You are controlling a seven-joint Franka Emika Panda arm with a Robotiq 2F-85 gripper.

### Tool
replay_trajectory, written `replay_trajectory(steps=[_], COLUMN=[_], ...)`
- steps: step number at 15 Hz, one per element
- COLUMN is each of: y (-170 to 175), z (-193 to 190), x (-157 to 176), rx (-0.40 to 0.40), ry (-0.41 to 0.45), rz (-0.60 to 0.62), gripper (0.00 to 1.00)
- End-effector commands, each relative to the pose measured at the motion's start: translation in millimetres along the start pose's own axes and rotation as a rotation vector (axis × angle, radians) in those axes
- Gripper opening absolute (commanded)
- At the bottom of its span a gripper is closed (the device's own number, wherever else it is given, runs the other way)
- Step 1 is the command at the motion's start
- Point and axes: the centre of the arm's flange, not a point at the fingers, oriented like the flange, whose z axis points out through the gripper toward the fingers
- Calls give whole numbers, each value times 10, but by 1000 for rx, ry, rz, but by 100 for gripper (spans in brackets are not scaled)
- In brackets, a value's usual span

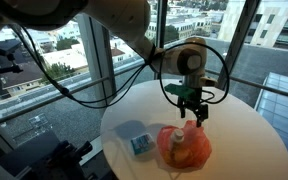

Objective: Pull the plastic bag upright on the table

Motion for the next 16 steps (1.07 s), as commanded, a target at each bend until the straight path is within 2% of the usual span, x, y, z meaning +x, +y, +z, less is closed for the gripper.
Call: replay_trajectory(steps=[1,4,5,6,8,14,15,16], y=[-55,-93,-97,-101,-105,-52,-37,-12], z=[28,67,76,82,89,39,24,-5], x=[154,171,174,177,182,149,140,122], rx=[-19,-26,-27,-28,-31,-25,-22,-14], ry=[20,19,17,16,16,19,19,18], rz=[-14,-17,-17,-17,-18,-4,-1,1], gripper=[100,100,91,74,56,8,1,0])
